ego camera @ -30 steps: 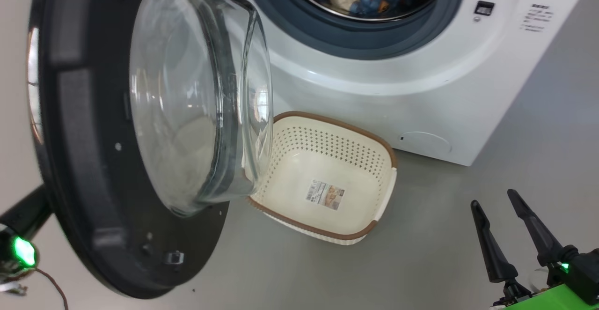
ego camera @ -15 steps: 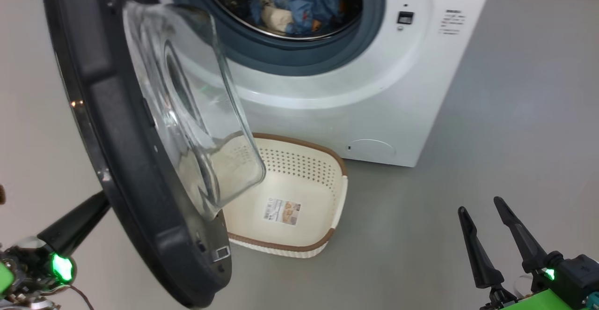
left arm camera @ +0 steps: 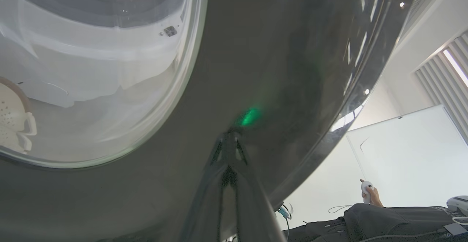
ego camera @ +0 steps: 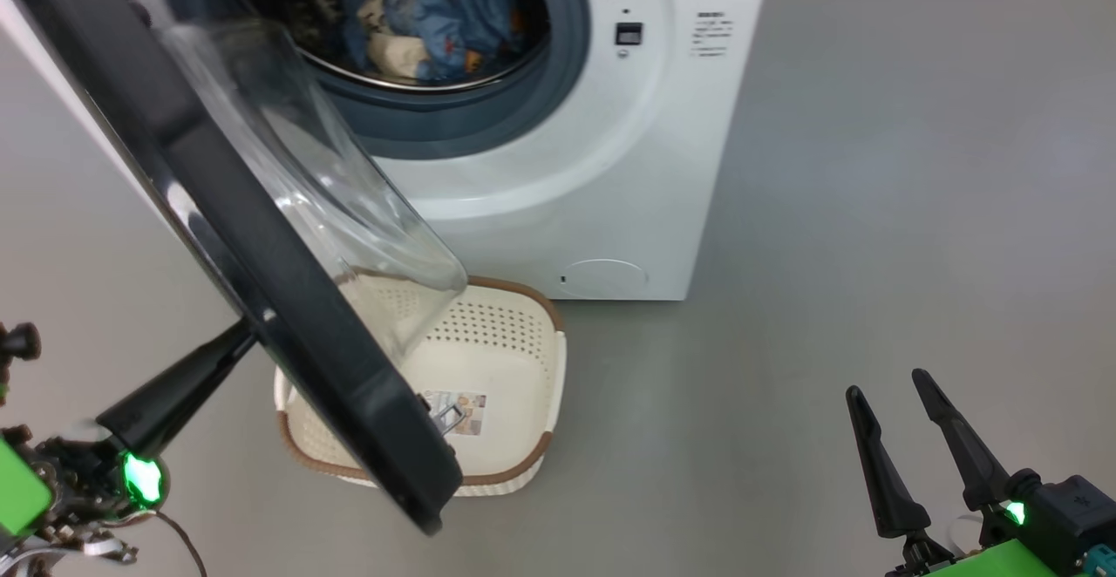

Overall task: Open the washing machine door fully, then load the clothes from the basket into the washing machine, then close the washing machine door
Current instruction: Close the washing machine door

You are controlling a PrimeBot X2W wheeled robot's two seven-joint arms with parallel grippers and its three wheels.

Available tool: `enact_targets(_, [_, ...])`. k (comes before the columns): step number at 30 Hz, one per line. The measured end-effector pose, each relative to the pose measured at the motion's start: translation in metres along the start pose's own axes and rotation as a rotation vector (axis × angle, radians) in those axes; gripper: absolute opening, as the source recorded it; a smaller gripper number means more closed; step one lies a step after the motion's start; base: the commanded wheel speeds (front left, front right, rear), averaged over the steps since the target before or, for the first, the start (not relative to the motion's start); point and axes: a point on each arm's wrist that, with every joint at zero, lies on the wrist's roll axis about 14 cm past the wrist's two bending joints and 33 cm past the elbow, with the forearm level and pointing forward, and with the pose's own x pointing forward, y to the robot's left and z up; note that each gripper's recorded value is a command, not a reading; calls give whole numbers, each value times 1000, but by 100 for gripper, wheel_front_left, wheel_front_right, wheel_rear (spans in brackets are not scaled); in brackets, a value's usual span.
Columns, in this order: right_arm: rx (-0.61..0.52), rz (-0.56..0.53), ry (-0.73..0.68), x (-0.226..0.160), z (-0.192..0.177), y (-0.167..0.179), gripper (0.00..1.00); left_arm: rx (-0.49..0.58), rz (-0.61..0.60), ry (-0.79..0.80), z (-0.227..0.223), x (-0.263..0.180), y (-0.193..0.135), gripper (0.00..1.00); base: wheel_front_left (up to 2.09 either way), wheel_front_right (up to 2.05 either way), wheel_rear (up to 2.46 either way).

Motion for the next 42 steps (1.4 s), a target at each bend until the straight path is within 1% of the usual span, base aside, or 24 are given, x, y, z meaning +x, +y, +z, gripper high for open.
enact_targets(10, [-10, -115, -15, -18, 7, -29, 100, -6, -59, 82, 1, 55, 0, 0, 0, 0, 0])
enact_targets(15, [-11, -170, -25, -27, 11, -42, 100, -29, -79, 132, -6, 80, 2, 0, 0, 0, 0])
enact_targets(26, [-28, -258, -38, -43, 18, -64, 100, -36, -123, 212, -16, 130, 0, 0, 0, 0, 0])
enact_targets(34, [-33, -284, -30, -46, 16, -72, 100, -55, -125, 199, -13, 136, 4, 0, 0, 0, 0])
enact_targets(42, [-28, -259, -34, -38, 16, -66, 100, -60, -127, 89, 9, 121, 4, 0, 0, 0, 0])
